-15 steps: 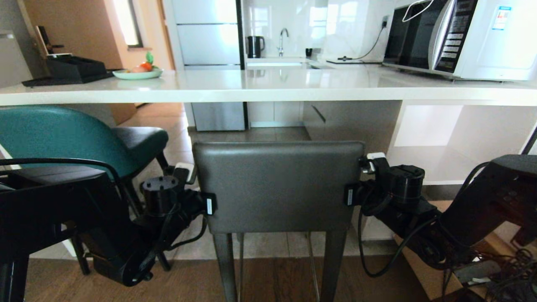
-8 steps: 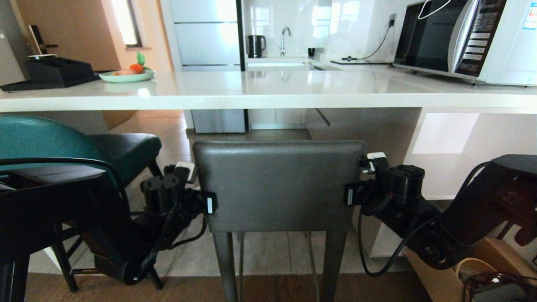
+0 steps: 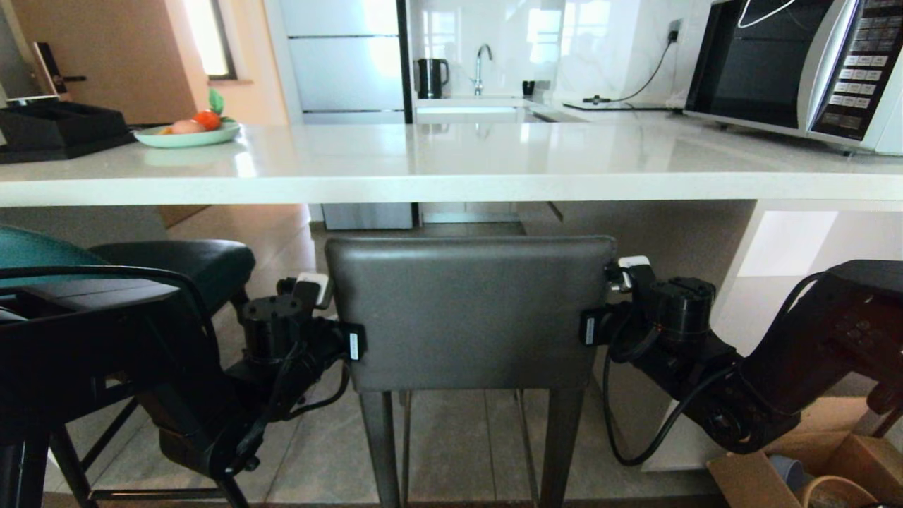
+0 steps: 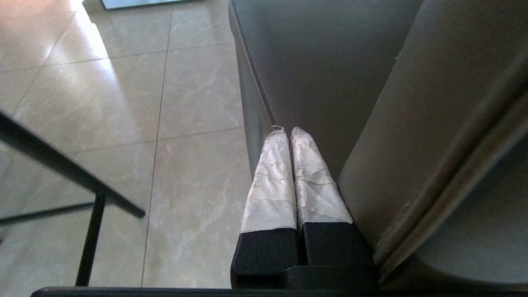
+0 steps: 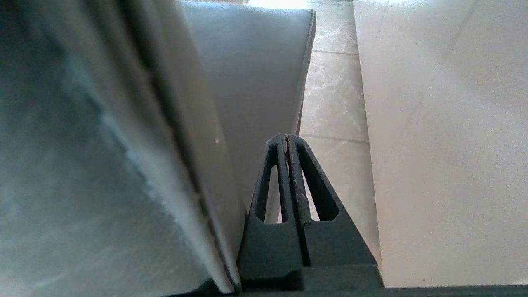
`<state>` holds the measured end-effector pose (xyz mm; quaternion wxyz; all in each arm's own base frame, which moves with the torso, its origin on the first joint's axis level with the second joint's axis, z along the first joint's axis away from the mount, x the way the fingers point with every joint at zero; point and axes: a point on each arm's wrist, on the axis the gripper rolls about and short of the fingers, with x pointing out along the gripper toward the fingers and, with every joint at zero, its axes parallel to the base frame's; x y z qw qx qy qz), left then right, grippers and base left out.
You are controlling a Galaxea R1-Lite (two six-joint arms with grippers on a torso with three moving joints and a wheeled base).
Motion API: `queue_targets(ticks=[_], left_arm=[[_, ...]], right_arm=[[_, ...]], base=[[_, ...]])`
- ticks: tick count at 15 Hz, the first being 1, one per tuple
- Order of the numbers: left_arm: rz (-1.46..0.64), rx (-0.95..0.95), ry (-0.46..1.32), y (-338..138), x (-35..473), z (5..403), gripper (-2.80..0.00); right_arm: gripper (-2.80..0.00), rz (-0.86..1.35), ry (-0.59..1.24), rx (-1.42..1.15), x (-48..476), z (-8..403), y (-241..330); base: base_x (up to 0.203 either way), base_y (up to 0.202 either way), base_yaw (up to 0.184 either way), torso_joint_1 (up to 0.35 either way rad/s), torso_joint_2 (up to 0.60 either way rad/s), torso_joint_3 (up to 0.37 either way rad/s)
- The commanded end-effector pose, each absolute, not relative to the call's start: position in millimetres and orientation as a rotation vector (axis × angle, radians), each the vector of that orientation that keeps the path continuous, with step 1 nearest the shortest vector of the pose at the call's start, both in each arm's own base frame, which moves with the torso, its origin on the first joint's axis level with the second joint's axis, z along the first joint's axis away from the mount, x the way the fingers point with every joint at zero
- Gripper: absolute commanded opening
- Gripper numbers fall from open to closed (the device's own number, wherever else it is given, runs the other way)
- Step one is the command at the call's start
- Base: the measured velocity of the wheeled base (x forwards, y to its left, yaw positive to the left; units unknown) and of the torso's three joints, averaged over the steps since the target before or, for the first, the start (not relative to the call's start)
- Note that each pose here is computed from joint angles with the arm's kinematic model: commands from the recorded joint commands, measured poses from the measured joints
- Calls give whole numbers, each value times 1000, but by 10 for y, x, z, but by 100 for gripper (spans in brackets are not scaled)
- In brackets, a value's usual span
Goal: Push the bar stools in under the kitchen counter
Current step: Push the gray chair back under the dining table
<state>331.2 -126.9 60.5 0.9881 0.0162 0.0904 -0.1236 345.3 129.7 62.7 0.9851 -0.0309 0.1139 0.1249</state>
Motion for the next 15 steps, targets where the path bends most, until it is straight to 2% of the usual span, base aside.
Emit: queue_targets(ticks=[1, 5, 15], left_arm=[[-248, 30, 175, -1269, 3306, 615, -280], [-261, 40, 177, -1311, 3276, 610, -280], [-217, 35, 218, -1172, 3172, 580, -280]], right_arm=[[-280, 251, 223, -61, 3456, 630, 1299], [-280, 249, 222, -59, 3439, 630, 1293], [-280, 231, 210, -38, 3277, 711, 1226]], base=[[185, 0, 1, 2, 3, 2], [155, 0, 3, 1, 2, 1], [0, 0, 0, 0, 0, 0]])
